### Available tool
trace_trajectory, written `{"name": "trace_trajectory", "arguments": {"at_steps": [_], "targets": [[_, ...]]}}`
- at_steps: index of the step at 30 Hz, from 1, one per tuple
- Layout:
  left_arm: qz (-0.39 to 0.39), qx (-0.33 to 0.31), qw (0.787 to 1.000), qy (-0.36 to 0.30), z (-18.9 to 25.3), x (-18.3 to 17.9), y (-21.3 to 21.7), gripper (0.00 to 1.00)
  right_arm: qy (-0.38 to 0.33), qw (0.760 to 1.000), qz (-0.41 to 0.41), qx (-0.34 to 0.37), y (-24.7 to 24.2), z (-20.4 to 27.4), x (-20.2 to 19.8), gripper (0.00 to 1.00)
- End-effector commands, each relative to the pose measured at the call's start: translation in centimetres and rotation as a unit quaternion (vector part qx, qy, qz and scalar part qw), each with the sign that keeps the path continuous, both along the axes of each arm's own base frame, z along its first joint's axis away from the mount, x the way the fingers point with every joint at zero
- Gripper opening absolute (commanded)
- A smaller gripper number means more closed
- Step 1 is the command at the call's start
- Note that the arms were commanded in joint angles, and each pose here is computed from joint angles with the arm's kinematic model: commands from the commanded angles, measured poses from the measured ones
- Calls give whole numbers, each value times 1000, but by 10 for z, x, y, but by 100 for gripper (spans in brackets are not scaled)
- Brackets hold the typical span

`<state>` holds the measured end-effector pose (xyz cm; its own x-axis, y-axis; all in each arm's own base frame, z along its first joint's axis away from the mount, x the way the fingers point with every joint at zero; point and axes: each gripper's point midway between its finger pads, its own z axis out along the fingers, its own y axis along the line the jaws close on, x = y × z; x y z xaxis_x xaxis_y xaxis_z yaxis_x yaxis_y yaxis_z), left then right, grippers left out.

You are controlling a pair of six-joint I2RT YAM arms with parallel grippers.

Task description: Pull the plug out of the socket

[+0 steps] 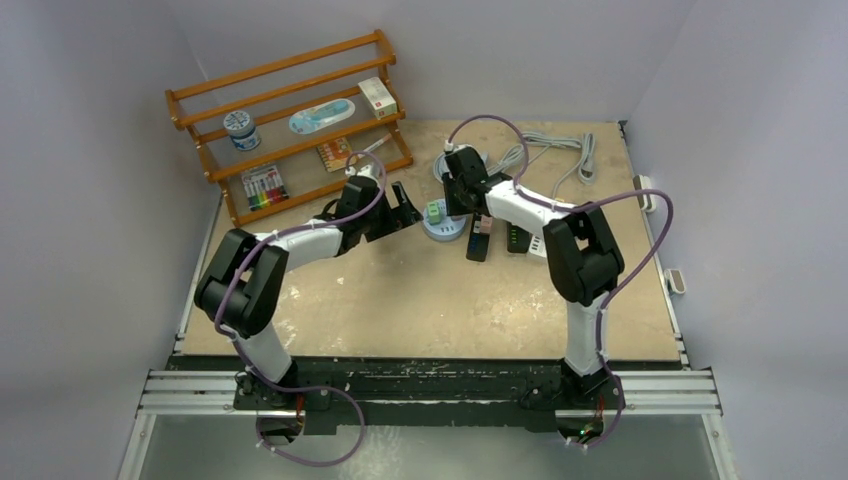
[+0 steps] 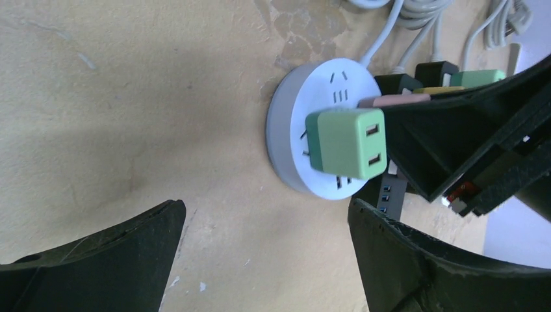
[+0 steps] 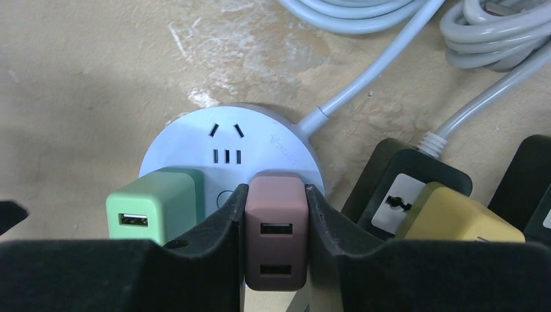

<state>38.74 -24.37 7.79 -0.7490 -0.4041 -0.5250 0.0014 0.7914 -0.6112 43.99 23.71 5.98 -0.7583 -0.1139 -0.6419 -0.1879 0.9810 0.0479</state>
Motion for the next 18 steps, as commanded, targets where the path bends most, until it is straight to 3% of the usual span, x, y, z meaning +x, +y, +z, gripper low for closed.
{"name": "trace_trajectory", "arguments": {"at_steps": [1,12,18], "targets": [[0,-69,996,-57,41,22,-21,97,-79,992,50,85,31,77,9,0],[14,-84,995,-55,42,18,-18,97,-88,972,105,192,65,113,-8,0],[-37,-131,987,-84,65,8,-34,94,-89,966,114,215,74,123,-5,0]]}}
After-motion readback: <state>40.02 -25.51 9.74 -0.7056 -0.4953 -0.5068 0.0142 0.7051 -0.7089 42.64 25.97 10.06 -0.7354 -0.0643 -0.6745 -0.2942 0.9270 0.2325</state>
